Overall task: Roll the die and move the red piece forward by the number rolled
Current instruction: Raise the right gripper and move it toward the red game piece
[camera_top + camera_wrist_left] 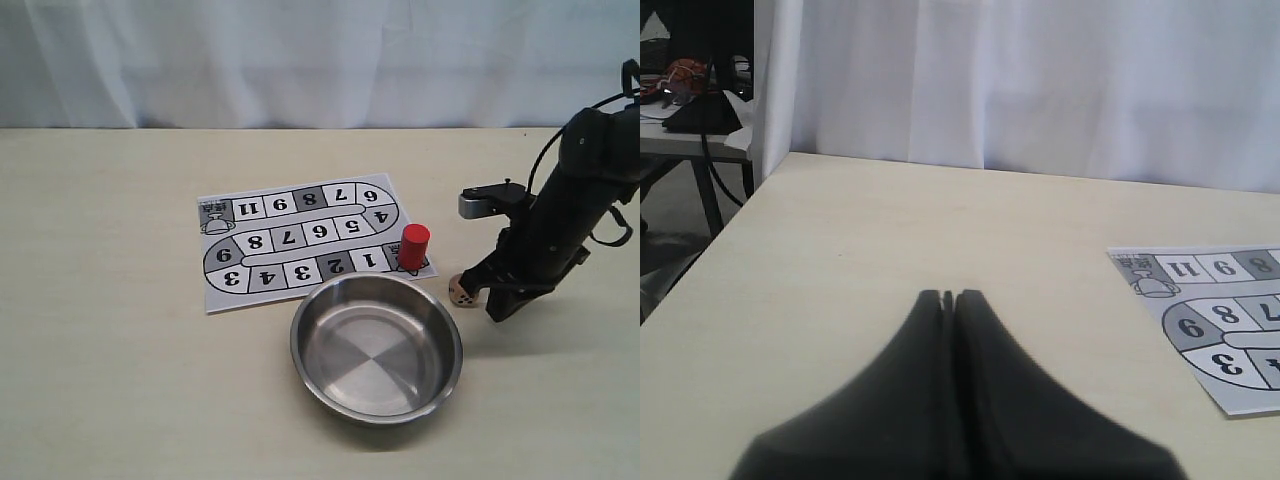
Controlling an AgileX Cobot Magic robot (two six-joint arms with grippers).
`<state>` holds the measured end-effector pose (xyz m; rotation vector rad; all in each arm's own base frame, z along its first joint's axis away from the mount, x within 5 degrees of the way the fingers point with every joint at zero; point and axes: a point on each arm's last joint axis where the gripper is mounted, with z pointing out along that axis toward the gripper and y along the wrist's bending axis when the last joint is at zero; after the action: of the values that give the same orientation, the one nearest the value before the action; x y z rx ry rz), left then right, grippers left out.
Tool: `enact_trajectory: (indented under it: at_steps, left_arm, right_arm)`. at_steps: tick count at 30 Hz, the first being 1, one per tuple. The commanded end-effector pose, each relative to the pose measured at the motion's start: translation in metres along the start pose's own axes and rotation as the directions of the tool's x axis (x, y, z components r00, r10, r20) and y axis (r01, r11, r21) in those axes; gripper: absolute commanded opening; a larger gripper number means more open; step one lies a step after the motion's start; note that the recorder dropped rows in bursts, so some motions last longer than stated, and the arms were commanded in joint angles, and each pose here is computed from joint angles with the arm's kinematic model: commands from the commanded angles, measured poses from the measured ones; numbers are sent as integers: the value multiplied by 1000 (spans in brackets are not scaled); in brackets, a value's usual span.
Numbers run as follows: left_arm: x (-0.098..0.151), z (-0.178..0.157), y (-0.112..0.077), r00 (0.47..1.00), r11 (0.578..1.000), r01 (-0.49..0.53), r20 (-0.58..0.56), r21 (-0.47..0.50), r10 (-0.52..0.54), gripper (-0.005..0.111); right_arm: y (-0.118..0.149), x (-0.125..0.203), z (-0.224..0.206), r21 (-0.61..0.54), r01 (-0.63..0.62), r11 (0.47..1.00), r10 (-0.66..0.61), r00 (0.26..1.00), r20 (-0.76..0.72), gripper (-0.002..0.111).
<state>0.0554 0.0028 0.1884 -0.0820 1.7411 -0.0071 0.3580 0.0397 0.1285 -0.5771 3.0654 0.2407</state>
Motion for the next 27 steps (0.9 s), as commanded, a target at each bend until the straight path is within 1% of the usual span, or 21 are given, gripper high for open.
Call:
enact_trajectory:
  at_steps: [1,17,22,25,27]
  left_arm:
    - [-3,-1,-1,1000,1000,0,17,8,0,0]
    - [-3,-1,-1,1000,1000,-1,17,8,1,0]
    - [-3,-1,-1,1000,1000,-1,17,8,1,0]
    - [-3,-1,-1,1000,1000,-1,17,8,1,0]
    - [-3,-1,-1,1000,1000,-1,17,8,1,0]
  right_arm:
    - [0,0,2,-3,1,1000,-1,1000,2,4]
    - [0,1,2,0,9,1000,-9,1000,-14,4]
    - [1,0,-15,19,36,999,-35,999,-15,4]
    - [3,-4,-31,22,37,999,-38,999,17,4]
    - [7,-6,-42,-3,19,1000,-19,998,60,4]
